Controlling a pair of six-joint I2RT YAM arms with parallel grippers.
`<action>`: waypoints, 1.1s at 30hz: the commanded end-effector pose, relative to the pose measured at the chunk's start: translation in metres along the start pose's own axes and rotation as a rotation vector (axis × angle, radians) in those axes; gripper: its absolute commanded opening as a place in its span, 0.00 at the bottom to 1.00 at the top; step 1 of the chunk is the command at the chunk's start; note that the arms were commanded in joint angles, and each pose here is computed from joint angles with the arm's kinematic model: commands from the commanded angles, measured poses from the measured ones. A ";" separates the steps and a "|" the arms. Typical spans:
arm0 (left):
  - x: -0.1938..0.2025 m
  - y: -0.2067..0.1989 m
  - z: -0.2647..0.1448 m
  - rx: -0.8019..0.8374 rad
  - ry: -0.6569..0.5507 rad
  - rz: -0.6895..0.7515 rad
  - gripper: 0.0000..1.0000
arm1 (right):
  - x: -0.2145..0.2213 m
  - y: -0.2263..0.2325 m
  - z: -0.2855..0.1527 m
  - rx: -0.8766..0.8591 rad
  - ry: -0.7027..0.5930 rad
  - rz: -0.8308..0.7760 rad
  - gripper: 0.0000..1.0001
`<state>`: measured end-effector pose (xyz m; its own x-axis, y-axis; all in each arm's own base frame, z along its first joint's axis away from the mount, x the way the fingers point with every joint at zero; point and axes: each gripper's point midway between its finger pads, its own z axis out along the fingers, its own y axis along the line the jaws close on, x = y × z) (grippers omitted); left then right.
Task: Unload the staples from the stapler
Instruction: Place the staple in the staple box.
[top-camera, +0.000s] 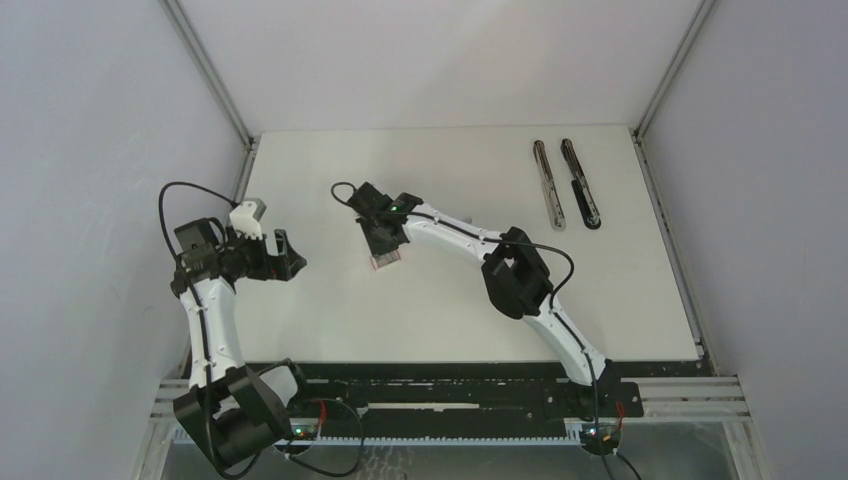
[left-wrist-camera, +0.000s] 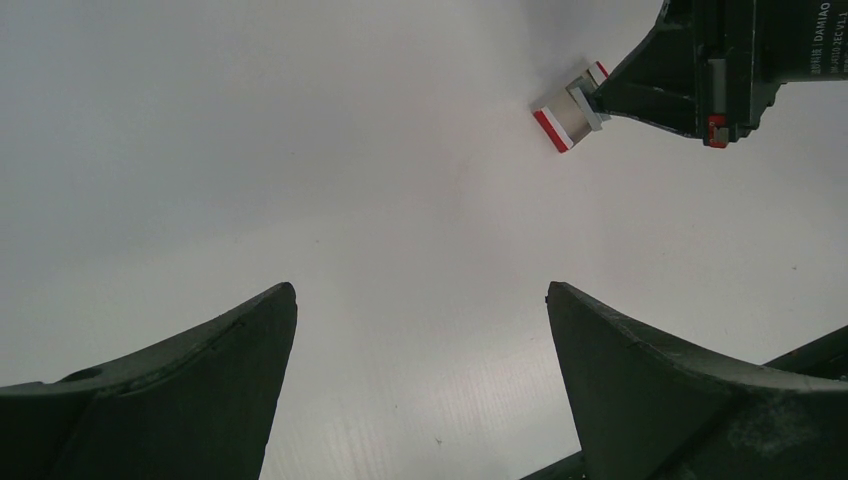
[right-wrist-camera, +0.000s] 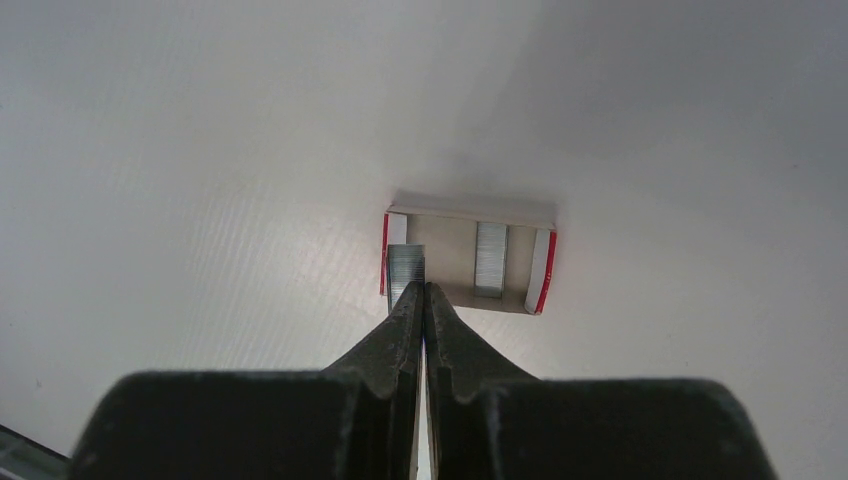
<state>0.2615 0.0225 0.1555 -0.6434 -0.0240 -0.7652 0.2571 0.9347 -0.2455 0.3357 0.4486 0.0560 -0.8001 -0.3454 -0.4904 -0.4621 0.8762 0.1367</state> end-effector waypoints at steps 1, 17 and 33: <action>-0.001 0.001 0.001 -0.002 -0.016 0.024 1.00 | -0.021 0.005 -0.003 -0.017 -0.054 0.049 0.00; 0.000 0.003 0.003 0.002 -0.013 0.022 1.00 | -0.015 -0.008 0.005 0.020 -0.023 0.069 0.00; -0.001 0.002 0.002 0.004 -0.016 0.025 1.00 | -0.006 -0.014 0.017 0.045 -0.005 0.067 0.00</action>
<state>0.2619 0.0226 0.1552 -0.6435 -0.0242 -0.7651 0.2573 0.9345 -0.2460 0.3438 0.4419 0.0348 -0.8328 -0.3185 -0.4528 -0.4136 0.9016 0.1265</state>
